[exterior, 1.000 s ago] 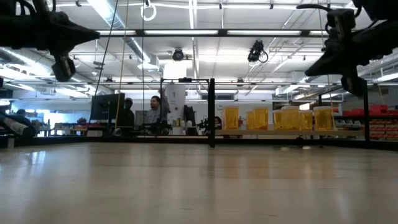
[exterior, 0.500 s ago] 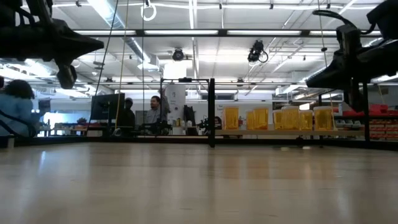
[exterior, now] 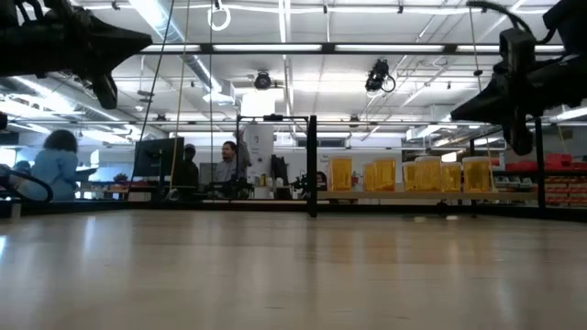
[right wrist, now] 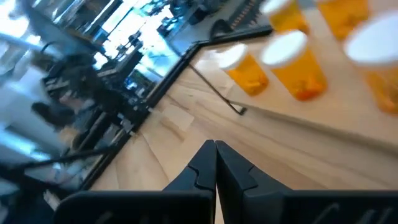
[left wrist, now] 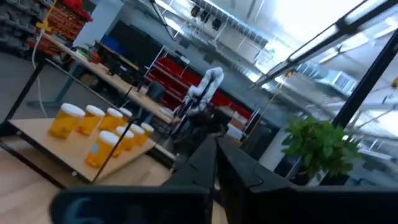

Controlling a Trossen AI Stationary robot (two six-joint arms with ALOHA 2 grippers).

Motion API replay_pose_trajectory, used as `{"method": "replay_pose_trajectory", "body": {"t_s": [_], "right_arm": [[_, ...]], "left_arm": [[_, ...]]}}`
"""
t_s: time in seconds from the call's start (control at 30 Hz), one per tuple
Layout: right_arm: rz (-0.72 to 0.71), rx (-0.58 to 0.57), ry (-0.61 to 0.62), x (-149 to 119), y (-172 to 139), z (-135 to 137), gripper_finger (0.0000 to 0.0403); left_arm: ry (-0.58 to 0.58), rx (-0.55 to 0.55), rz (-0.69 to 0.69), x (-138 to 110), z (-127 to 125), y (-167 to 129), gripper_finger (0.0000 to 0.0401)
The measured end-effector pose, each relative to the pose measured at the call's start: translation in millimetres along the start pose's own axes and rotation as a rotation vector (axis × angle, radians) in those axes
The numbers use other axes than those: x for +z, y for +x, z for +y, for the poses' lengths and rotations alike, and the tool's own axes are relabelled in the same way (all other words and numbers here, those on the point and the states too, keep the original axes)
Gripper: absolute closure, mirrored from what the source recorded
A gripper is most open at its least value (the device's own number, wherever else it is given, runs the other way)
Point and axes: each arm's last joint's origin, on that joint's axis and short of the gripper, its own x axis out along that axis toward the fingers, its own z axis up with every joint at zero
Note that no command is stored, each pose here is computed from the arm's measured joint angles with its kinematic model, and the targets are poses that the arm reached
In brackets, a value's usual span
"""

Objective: Pick and place medicine bottles onto shelf by color
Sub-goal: Return to Home Position

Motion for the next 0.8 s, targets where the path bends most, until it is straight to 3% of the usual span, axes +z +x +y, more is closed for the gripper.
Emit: {"method": "replay_pose_trajectory", "body": {"t_s": [0.23, 0.63, 0.8], "right_arm": [[0.047, 0.059, -0.289, 4.6, -3.3, 7.0, 0.0396], [0.055, 0.055, -0.294, 4.1, -2.7, 6.8, 0.0395], [0.101, 0.016, -0.31, -1.2, -1.9, 1.2, 0.0395]], "left_arm": [[0.025, 0.005, 0.01, -1.0, 0.6, 0.1, 0.035], [0.028, 0.009, 0.017, -1.8, 1.0, 0.0, 0.035], [0.088, 0.088, 0.154, -15.3, 9.6, -1.5, 0.0353]]}}
